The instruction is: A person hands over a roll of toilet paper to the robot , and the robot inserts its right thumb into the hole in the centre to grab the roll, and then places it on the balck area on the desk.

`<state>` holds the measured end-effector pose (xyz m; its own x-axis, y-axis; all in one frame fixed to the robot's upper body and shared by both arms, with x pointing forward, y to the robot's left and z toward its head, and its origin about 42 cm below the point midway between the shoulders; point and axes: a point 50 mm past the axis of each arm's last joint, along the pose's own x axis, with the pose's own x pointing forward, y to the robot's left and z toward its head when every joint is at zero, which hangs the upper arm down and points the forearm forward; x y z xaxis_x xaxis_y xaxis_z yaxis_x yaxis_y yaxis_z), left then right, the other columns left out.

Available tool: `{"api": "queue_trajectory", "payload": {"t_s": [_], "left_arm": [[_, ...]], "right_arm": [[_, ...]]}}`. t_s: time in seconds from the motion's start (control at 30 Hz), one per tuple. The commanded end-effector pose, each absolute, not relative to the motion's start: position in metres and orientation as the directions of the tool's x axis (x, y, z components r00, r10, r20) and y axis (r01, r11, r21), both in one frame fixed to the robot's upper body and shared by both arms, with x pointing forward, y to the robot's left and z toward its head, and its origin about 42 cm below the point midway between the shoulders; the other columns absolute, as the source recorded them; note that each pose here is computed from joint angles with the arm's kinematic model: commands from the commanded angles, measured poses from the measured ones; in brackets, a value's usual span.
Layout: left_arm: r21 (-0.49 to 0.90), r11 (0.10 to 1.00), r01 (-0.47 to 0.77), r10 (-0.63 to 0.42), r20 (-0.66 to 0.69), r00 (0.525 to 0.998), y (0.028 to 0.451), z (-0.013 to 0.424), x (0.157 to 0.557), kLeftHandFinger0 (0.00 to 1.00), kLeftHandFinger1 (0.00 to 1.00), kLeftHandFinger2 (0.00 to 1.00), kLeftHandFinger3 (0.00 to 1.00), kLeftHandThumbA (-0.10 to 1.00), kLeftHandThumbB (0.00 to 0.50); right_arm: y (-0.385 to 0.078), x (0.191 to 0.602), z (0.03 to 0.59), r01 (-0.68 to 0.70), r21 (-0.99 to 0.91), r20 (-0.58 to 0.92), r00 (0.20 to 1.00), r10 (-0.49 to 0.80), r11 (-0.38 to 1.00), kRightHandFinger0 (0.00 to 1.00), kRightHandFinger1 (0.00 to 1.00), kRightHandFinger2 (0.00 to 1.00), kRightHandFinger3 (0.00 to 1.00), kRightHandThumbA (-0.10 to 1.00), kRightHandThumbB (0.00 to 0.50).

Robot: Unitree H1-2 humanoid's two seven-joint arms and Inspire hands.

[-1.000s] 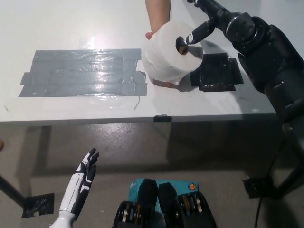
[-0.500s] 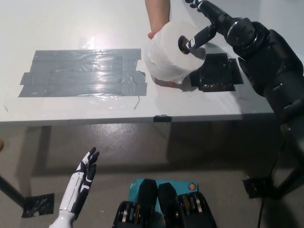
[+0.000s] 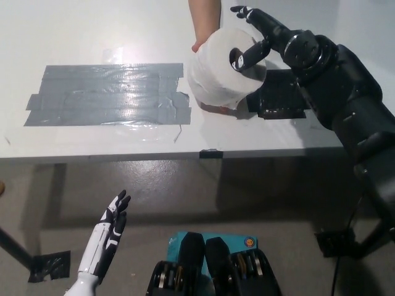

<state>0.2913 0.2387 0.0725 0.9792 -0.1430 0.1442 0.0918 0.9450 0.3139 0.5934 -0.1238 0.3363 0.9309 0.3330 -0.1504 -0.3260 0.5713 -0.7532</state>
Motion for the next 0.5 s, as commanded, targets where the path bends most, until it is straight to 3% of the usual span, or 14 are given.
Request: {"api": "queue_trajectory", "payload": {"t_s": [0.0,0.47], "left_arm": [[0.336,0.939,0.074,-0.15,0.208,0.967,0.2382,0.085,0.2947,1.0,1.0,1.0,1.0,1.0,0.165],[0.337,0.938,0.075,-0.159,0.228,0.961,0.2364,0.0876,0.2976,1.0,1.0,1.0,1.0,1.0,0.179]], "right_arm": [[-0.1061,0.5976,0.387,-0.241,-0.812,-0.05,0.936,0.348,0.532,1.0,1.0,1.0,1.0,1.0,0.353],[-0.1063,0.5996,0.3918,-0.227,-0.861,-0.084,0.946,0.313,0.456,1.0,1.0,1.0,1.0,1.0,0.306]]}}
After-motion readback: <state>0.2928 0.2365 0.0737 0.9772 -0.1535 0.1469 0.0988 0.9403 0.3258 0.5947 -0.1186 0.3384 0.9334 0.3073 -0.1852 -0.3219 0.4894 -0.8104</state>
